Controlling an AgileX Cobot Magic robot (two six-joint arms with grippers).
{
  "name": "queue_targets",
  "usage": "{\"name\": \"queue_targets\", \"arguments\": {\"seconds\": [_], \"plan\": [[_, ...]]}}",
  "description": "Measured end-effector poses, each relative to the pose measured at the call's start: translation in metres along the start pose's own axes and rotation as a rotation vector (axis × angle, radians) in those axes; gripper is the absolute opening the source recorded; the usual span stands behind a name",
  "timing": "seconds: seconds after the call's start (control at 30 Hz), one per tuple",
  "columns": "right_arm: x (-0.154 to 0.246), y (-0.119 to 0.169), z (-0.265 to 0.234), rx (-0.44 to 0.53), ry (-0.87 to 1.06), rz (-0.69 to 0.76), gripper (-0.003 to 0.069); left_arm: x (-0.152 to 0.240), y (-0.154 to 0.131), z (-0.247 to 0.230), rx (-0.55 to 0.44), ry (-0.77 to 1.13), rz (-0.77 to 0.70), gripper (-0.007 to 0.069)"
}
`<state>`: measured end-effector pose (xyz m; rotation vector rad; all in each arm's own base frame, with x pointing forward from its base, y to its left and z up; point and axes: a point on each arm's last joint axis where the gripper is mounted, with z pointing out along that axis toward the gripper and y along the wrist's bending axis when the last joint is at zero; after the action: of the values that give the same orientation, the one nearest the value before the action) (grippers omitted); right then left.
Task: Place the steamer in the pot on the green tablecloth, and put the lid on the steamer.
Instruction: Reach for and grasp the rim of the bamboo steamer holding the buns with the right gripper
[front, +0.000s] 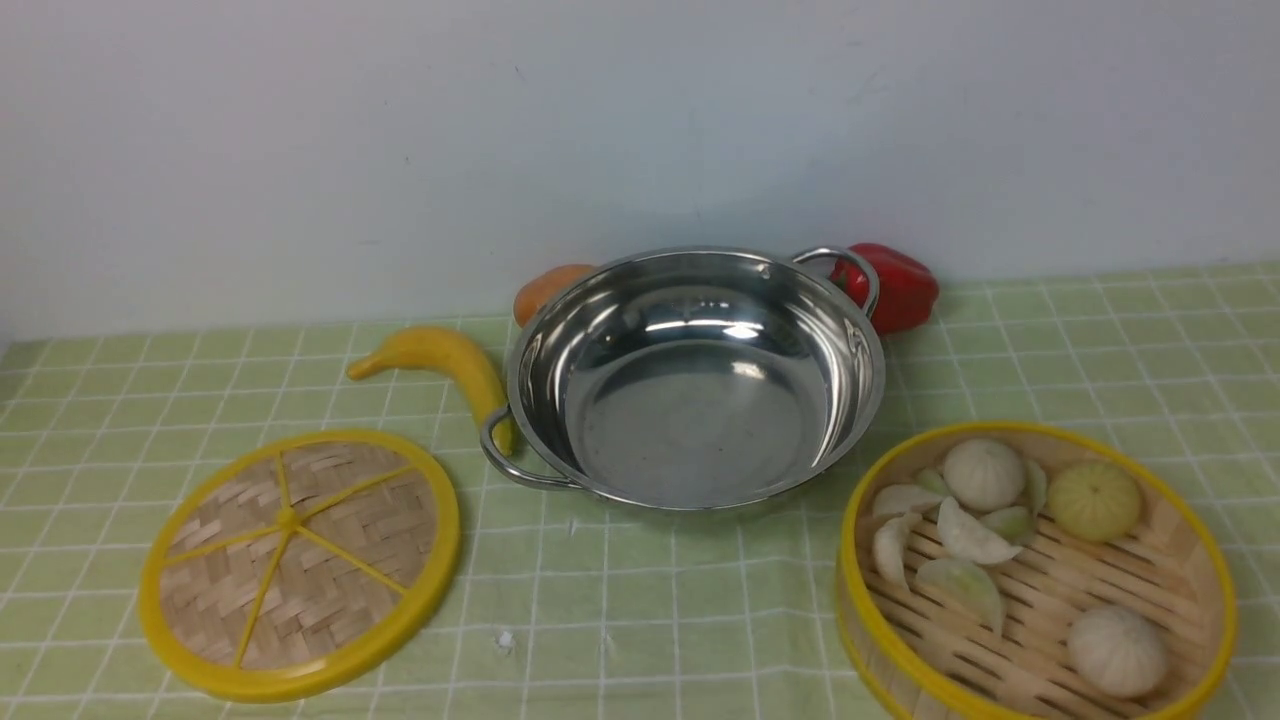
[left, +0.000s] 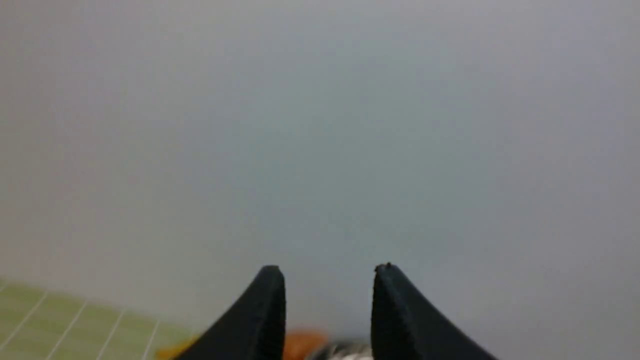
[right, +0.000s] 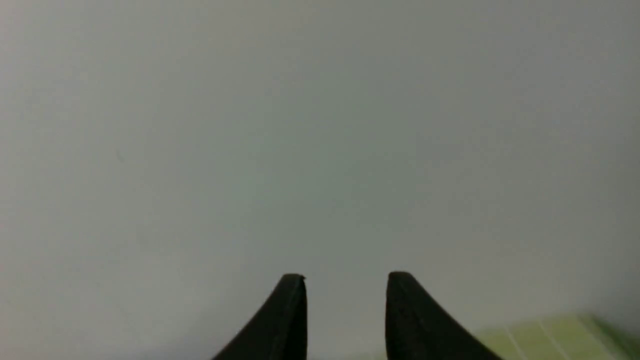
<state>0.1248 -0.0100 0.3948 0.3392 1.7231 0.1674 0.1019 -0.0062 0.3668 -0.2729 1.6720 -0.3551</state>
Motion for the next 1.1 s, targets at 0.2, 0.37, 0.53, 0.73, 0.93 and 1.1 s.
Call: {"name": "queue_targets", "arguments": {"seconds": [0.2,0.37,0.53,0.73,0.93,1.1], "plan": [[0.024,-0.007,0.068,0.147,0.56,-0.063,0.0243,0.018,0.016,0.056,-0.172,0.584,0.139,0.0243],[0.067,-0.015,0.109,0.149,0.835,-0.081,0.0243,0.047,0.034,0.086,-0.267,0.931,0.15,0.0243],[0.114,-0.023,0.138,0.103,0.985,-0.069,0.0243,0.069,0.047,0.11,-0.292,1.095,0.167,0.0243],[0.132,-0.029,0.157,0.106,1.017,-0.068,0.0243,0.071,0.049,0.119,-0.289,1.072,0.173,0.0243],[0.146,-0.034,0.171,0.123,1.037,-0.063,0.0243,0.07,0.049,0.119,-0.288,1.069,0.174,0.0243],[0.159,-0.039,0.182,0.133,1.057,-0.065,0.0243,0.07,0.049,0.119,-0.288,1.069,0.174,0.0243]]}}
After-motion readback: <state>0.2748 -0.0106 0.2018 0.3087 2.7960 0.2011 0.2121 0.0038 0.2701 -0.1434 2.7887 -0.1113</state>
